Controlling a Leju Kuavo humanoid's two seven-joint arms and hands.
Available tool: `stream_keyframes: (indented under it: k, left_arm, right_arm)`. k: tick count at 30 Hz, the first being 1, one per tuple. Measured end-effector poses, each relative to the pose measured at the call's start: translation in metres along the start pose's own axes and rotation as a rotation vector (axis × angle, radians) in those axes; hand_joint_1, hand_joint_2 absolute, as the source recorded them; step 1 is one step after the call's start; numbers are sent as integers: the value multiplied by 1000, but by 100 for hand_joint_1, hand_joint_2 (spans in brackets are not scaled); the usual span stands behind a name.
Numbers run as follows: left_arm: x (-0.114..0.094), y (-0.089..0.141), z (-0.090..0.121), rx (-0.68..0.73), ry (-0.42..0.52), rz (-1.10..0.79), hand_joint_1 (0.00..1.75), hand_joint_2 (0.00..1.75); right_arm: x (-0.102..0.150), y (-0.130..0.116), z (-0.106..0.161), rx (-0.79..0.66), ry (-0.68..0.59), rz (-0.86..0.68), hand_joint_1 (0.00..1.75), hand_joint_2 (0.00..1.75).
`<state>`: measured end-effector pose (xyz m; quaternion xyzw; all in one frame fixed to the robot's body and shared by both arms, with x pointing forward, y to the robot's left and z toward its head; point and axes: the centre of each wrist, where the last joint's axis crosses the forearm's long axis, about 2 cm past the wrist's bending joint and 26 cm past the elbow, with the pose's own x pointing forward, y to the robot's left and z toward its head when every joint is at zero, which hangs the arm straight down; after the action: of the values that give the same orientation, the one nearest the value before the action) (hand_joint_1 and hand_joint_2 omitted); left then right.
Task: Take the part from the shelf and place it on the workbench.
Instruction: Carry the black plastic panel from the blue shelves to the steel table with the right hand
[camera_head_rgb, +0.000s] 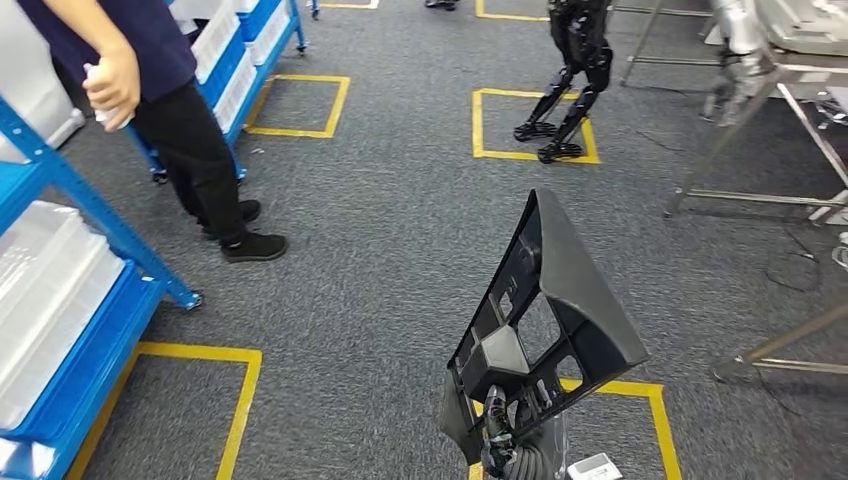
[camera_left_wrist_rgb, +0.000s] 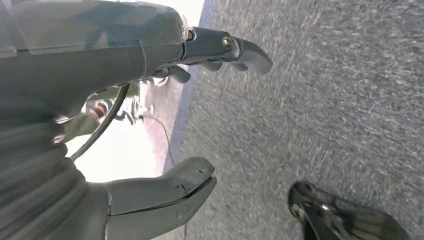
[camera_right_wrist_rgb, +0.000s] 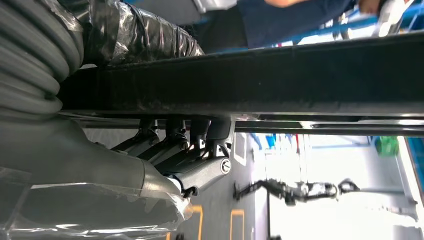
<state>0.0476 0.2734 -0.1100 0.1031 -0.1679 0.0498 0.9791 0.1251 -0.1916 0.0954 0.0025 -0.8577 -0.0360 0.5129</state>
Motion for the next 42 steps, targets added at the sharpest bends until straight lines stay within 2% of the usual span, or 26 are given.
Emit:
stream_keyframes:
  k: [25, 42]
  left_arm:
    - [5, -6, 0, -14, 4, 0, 0, 175]
    - [0, -6, 2, -15, 14, -4, 0, 175]
  right_arm:
    - [-11, 4, 6, 8, 47, 34, 175, 175]
    - [-17, 5, 9, 10, 75, 32, 175, 175]
